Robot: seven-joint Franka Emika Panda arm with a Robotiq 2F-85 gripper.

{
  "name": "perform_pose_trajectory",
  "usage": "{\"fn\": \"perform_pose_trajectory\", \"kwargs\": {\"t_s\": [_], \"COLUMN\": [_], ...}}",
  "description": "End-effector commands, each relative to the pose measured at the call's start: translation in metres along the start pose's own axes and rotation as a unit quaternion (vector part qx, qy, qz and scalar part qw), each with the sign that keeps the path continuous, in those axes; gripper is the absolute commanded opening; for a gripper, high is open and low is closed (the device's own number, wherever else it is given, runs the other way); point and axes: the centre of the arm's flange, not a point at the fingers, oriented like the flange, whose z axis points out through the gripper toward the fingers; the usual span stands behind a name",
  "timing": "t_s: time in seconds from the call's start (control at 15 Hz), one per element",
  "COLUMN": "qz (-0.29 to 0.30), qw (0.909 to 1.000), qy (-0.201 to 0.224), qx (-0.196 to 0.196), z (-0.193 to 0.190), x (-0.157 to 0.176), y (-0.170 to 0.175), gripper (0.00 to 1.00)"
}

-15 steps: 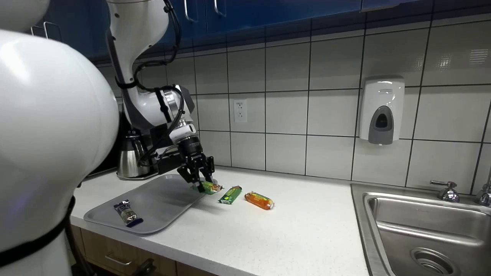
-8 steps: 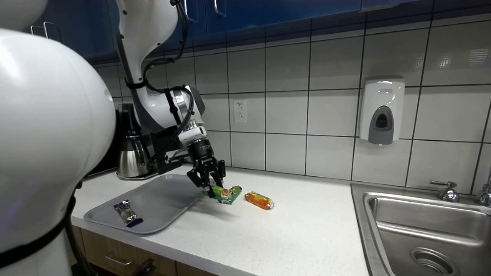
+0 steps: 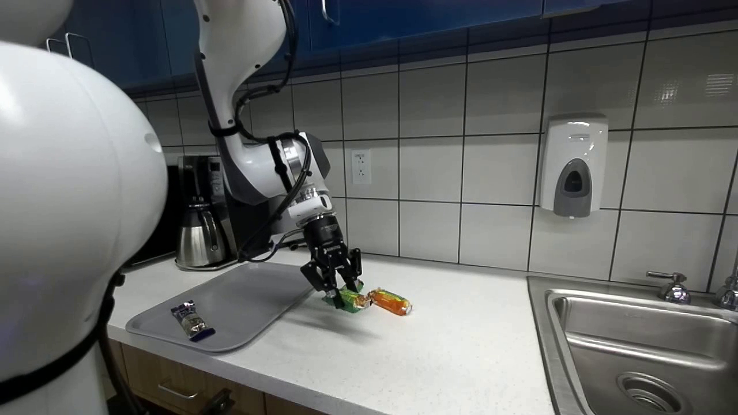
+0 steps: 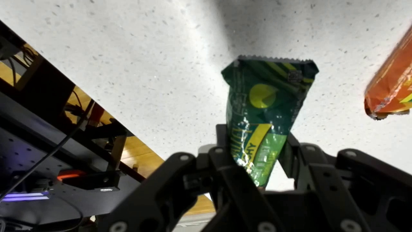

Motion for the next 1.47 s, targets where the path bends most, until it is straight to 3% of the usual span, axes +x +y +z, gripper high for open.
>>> {"fn": "perform_pose_trajectory", "kwargs": {"t_s": [0.0,0.67,1.4], "qz": [0.027,0.076,0.153], "qw": [0.9996,0.9967,0.9878], "qy": [0.002,0.018,-0.028], "qx": [0.006,-0.020,-0.004], "z": [0.008,0.046,0.079], "x": [0.025,0.056,0.077], "y": [0.006,0.006,-0.011], "gripper": [0.14,0.14,0.14]}}
